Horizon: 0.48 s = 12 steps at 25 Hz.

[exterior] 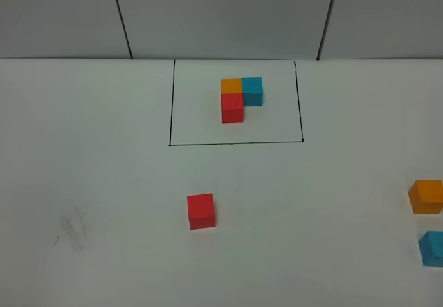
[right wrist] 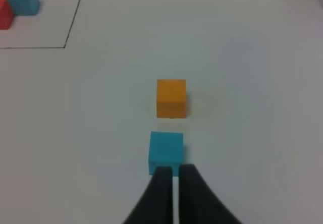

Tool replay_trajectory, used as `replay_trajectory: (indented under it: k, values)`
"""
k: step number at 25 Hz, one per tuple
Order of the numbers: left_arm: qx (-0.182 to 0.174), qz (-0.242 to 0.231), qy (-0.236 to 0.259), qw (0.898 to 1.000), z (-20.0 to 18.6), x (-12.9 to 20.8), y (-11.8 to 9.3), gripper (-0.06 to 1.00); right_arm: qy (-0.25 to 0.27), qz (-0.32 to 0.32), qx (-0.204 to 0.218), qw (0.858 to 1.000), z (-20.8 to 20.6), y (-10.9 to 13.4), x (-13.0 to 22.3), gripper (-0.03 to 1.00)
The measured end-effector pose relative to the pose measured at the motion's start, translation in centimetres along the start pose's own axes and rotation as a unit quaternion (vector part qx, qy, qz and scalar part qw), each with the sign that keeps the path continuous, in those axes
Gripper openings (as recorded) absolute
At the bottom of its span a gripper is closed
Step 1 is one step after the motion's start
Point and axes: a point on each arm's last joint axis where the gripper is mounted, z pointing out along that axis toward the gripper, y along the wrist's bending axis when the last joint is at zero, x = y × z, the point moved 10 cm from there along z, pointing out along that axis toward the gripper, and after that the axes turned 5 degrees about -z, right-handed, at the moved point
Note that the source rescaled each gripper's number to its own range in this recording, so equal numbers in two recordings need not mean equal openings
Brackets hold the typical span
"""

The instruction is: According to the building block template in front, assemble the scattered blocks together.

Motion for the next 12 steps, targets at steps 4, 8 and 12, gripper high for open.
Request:
replay_trajectory:
  k: [4,8,12]
  values:
    - [0.000,0.000,0.000,1.000,0.00,0.00,0.01,0.00,0.000,0.000,0.000,1.000,0.00,0.00,0.00,0.00]
    - [0.000,0.000,0.000,1.000,0.00,0.00,0.01,0.00,0.000,0.000,0.000,1.000,0.00,0.00,0.00,0.00]
    - [0.000,0.000,0.000,1.000,0.00,0.00,0.01,0.00,0.000,0.000,0.000,1.000,0.00,0.00,0.00,0.00]
